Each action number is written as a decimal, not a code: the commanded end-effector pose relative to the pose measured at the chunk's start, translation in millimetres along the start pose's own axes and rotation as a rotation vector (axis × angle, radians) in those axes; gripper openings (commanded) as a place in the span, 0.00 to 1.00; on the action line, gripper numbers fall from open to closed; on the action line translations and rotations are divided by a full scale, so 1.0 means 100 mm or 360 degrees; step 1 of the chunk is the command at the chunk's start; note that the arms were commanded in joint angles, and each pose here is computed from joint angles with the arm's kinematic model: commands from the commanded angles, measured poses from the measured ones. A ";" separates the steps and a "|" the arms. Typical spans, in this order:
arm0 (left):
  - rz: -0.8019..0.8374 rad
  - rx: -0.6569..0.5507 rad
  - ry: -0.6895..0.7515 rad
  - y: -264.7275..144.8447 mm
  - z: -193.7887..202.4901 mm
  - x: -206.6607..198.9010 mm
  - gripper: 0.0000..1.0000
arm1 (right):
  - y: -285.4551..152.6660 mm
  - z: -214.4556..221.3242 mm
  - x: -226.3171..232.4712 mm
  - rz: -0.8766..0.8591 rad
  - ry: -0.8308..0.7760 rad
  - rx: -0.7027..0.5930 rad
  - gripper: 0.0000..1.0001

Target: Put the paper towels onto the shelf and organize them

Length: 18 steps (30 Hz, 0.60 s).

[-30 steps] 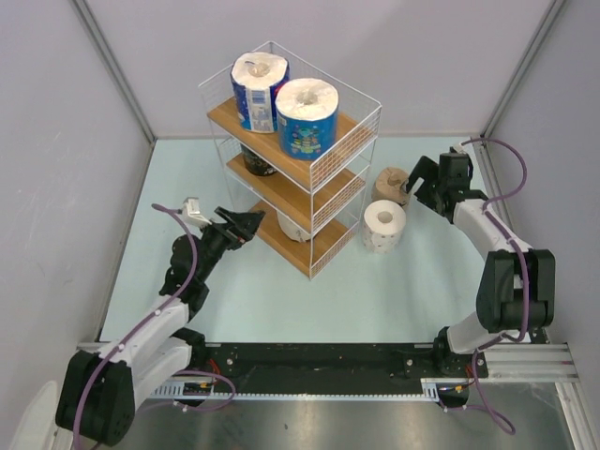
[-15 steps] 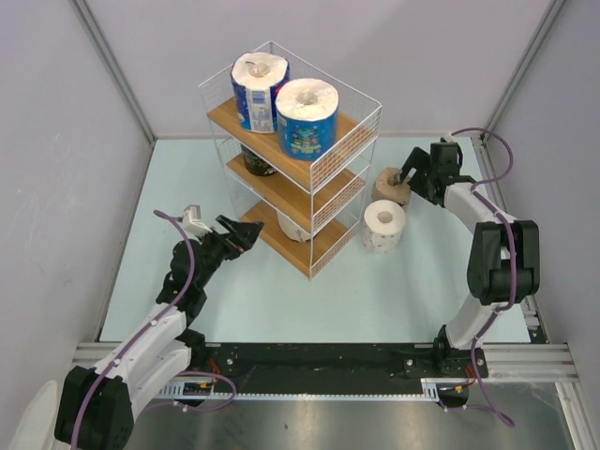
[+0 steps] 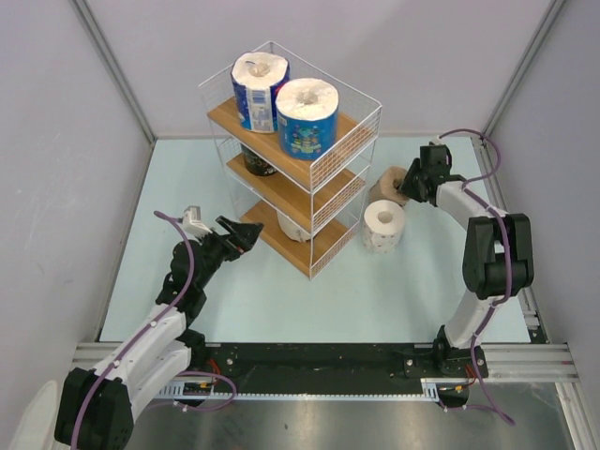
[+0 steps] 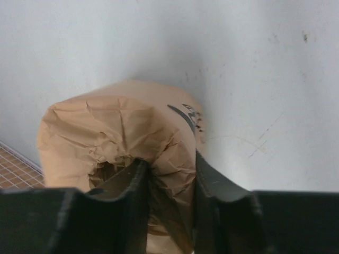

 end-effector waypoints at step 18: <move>-0.0001 -0.0011 0.0017 -0.01 -0.08 -0.06 1.00 | -2.08 -0.63 -0.07 -0.0111 0.0075 -0.0388 0.22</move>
Point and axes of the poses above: each gripper's point midway between its finger pads, its own y axis out along the fingers, its own x axis along the line the jaws close on, z = x × y, the point moved 2 cm from there along -y, back along the fingers, and after that the axes turned 2 degrees about y, right-handed, at the moved point
